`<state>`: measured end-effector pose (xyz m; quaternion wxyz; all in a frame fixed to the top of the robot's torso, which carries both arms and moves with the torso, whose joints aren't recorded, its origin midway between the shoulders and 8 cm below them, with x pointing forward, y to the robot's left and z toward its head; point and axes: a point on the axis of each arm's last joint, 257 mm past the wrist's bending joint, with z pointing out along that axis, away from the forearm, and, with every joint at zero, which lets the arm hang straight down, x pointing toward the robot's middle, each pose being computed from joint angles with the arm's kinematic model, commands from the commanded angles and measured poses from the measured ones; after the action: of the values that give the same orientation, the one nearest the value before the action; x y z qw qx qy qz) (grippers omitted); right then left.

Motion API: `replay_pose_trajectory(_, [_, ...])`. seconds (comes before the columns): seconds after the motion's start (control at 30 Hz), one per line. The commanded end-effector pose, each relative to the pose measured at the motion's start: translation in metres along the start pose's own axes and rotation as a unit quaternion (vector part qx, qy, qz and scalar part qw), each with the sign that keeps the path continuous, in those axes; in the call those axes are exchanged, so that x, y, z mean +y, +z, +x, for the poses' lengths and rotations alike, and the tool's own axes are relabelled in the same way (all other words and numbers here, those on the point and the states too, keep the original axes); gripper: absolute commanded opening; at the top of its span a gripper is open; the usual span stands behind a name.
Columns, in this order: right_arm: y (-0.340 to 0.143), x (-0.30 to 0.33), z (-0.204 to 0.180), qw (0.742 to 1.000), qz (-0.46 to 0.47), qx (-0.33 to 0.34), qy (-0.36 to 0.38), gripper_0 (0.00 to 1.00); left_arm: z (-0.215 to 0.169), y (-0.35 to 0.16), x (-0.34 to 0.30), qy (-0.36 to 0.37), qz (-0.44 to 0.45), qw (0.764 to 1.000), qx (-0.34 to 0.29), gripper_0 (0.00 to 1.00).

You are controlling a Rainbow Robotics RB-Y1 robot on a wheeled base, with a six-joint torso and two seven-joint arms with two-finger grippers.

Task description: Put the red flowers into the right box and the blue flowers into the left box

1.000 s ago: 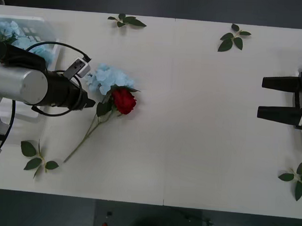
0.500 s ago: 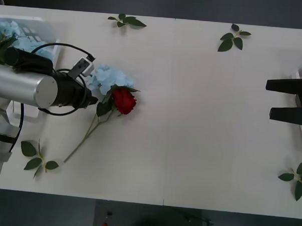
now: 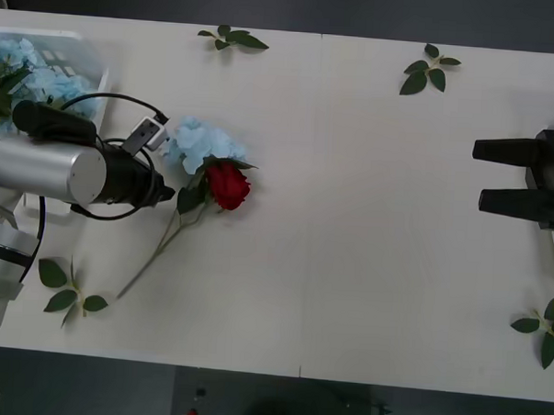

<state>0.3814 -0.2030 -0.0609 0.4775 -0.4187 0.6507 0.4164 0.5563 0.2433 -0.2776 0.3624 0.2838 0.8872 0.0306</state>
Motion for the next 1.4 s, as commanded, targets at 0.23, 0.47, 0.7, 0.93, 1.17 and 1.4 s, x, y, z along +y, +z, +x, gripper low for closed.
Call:
replay_pose_trajectory(0.23, [0.003,0.002,-0.016,1.0,-0.003,-0.019,-0.01,1.0,-0.021,0.026,-0.014,-0.014,0.009,1.0,-0.008,1.0])
replay_pose_trajectory(0.47, [0.003,0.002,-0.016,1.0,-0.004,-0.02,-0.01,1.0,-0.041,0.028,-0.027,0.016,0.013,1.0,-0.016,1.0])
replay_pose_trajectory(0.7, [0.003,0.002,-0.016,1.0,-0.004,-0.021,-0.009,1.0,-0.051,0.031,-0.035,0.038,0.006,0.999,-0.028,0.65])
replay_pose_trajectory(0.93, [0.003,0.002,-0.017,1.0,-0.003,-0.021,-0.01,1.0,-0.049,0.033,-0.036,0.051,-0.001,0.998,-0.025,0.48])
replay_pose_trajectory(1.17, [0.003,0.002,-0.017,1.0,-0.003,-0.021,-0.01,1.0,-0.039,0.04,-0.031,0.048,-0.007,0.999,-0.018,0.01])
replay_pose_trajectory(1.4, [0.003,0.002,-0.016,1.0,-0.004,-0.021,-0.009,1.0,-0.033,0.046,-0.025,0.049,-0.013,0.999,-0.017,0.0])
